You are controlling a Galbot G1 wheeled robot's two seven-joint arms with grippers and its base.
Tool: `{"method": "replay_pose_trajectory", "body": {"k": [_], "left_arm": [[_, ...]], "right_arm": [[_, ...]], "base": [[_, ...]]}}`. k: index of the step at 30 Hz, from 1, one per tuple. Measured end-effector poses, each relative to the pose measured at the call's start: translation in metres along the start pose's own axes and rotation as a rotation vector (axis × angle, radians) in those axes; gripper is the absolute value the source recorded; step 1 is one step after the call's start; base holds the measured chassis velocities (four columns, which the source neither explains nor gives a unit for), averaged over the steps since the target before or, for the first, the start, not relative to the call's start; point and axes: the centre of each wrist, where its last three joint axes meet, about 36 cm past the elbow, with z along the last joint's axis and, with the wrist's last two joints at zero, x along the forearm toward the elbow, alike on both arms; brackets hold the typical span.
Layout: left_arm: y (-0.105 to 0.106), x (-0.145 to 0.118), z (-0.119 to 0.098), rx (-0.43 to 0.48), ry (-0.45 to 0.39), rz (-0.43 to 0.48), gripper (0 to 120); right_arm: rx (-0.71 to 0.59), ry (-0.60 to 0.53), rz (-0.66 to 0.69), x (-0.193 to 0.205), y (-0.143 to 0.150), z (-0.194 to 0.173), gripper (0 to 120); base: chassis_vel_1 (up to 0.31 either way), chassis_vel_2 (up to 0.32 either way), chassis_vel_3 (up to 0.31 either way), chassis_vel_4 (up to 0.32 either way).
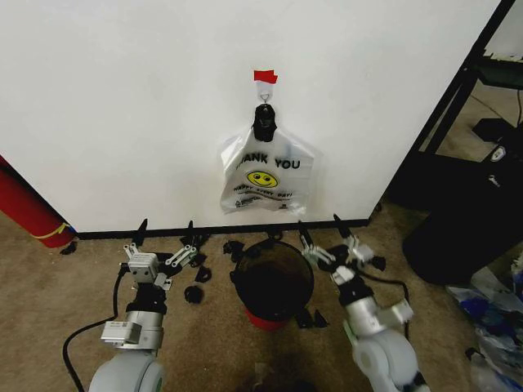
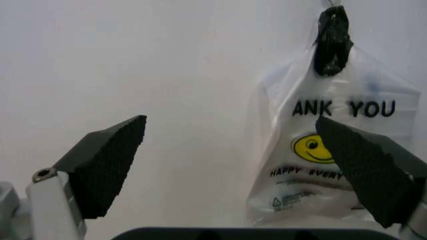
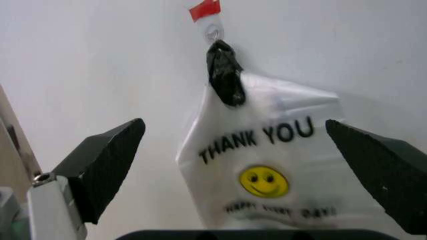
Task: Pick up the garbage bag from the wall and place it over the trash bin.
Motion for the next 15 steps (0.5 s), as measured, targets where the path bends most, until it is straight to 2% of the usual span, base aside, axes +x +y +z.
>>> {"method": "replay_pose_trajectory", "body": {"k": [5,15], "left_arm": [[0.003,0.000,0.008,-0.020,0.010,0.004,100],[0.006,-0.003,0.021,-0.036,0.026,0.005,100]], "right_arm": [[-0.070,-0.023,-0.027,-0.057,-0.004,0.029,100],[-0.100,-0.041,-0.044,-0.136,-0.016,0.070,100]], "base": [[0.000,0.000,0.000,0.000],[0.000,0.000,0.000,0.000]]}}
